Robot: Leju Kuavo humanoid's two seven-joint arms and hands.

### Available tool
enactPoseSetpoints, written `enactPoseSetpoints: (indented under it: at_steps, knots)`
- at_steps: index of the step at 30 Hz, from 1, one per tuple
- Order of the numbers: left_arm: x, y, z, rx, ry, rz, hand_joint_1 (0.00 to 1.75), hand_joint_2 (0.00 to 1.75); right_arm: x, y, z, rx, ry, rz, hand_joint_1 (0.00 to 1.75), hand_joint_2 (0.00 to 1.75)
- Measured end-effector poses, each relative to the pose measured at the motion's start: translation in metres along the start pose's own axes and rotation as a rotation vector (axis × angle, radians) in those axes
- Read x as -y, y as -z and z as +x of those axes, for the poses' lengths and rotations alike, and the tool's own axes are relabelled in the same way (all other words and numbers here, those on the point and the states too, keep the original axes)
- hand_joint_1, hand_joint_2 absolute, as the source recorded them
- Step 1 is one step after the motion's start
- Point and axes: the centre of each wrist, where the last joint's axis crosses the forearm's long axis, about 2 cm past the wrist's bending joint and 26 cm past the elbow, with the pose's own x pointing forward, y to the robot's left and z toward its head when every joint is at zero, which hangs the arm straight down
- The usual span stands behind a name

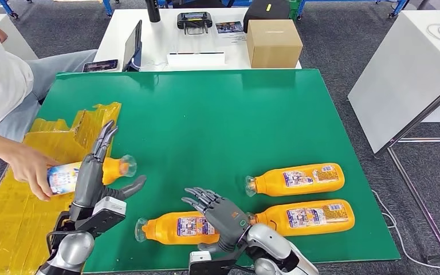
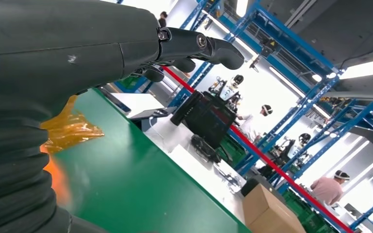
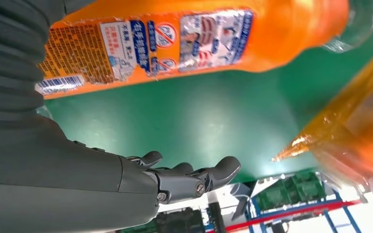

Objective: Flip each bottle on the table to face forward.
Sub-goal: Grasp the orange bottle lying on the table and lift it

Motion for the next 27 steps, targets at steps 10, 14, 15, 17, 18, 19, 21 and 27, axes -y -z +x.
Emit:
enactPoseSetpoints:
  at_steps: [10,14,15,17,18,19,21,27]
  knots:
    - [0.008,-0.010,0.001,-0.020,-0.034,-0.004,0.00,1.75,0.005,-0.009,-0.019,-0.058,-0.082,0.039,0.00,1.75]
    - [0.010,-0.016,0.002,-0.032,-0.049,-0.013,0.00,1.75,0.007,-0.012,-0.023,-0.095,-0.128,0.034,0.00,1.75]
    - [0.011,-0.018,0.002,-0.037,-0.054,-0.016,0.00,1.75,0.008,-0.013,-0.024,-0.107,-0.140,0.029,0.00,1.75]
    - [0.013,-0.022,0.003,-0.046,-0.063,-0.019,0.00,1.75,0.010,-0.015,-0.026,-0.130,-0.163,0.017,0.00,1.75]
    - [0.013,-0.023,0.004,-0.050,-0.067,-0.021,0.00,1.75,0.011,-0.015,-0.027,-0.138,-0.172,0.012,0.00,1.75]
    - [0.014,-0.025,0.004,-0.054,-0.071,-0.022,0.00,1.75,0.012,-0.015,-0.027,-0.144,-0.177,0.008,0.00,1.75]
    - [0.015,-0.027,0.004,-0.059,-0.074,-0.022,0.00,1.75,0.013,-0.016,-0.028,-0.151,-0.183,0.004,0.00,1.75]
    - [0.016,-0.028,0.005,-0.064,-0.078,-0.021,0.00,1.75,0.014,-0.017,-0.030,-0.157,-0.188,0.001,0.00,1.75]
